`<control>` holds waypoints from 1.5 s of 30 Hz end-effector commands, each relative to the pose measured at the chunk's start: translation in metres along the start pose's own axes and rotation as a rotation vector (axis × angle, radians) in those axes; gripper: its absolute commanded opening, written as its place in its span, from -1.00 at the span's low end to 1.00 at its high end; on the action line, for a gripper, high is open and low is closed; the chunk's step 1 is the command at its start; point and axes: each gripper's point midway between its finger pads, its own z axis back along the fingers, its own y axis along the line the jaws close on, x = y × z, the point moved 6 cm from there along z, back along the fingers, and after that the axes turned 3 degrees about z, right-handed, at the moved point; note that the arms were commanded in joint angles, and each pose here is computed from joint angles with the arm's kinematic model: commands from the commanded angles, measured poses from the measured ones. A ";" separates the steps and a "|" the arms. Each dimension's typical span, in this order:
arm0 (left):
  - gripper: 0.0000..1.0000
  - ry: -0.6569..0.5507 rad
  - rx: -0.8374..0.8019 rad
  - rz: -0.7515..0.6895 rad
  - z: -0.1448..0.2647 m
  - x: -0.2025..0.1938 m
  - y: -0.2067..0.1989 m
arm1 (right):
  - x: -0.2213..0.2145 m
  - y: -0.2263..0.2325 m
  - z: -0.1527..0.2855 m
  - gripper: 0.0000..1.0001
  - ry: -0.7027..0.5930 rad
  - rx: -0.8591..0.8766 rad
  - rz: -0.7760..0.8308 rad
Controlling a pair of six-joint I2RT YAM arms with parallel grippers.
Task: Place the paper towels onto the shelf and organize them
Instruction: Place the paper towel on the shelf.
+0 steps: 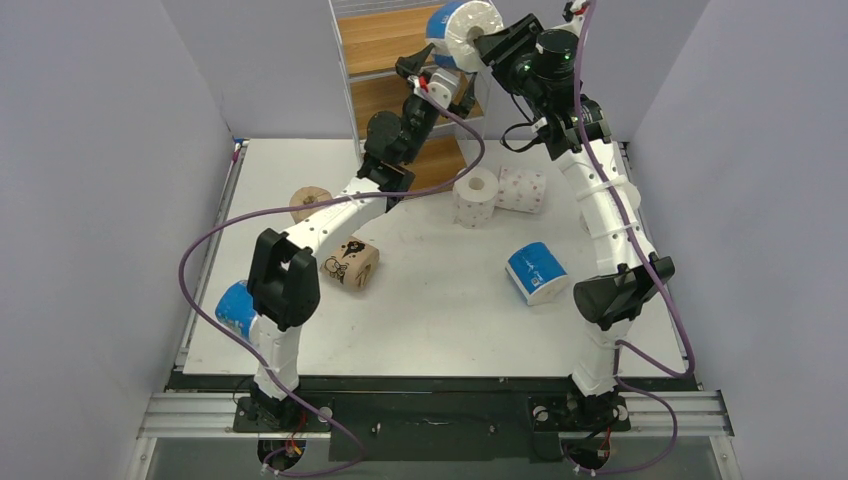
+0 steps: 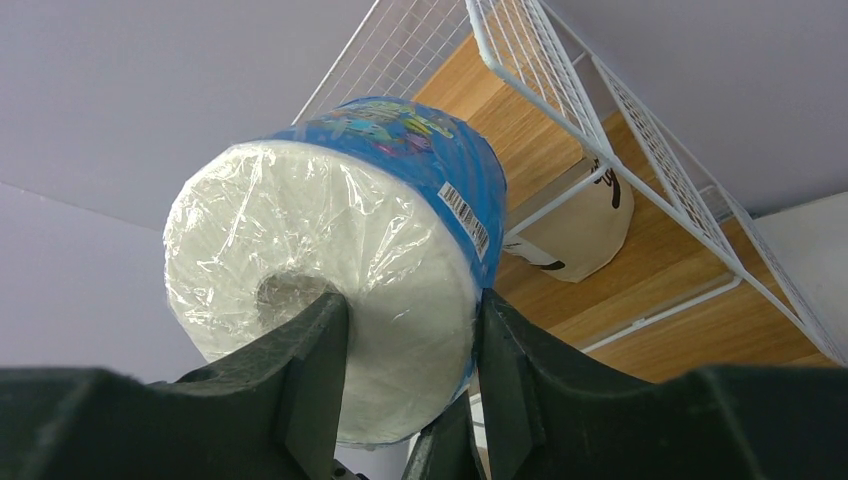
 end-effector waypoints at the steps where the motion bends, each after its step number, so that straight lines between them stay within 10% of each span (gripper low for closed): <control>1: 0.83 -0.011 0.068 0.050 -0.009 0.007 0.013 | 0.017 0.040 0.016 -0.19 -0.033 0.174 -0.033; 25: 0.73 -0.002 0.149 0.129 -0.021 0.015 0.036 | 0.022 0.045 0.021 0.64 -0.033 0.202 -0.050; 45: 0.55 0.094 0.234 0.297 -0.039 -0.006 0.052 | 0.039 0.036 0.054 0.67 -0.083 0.236 -0.024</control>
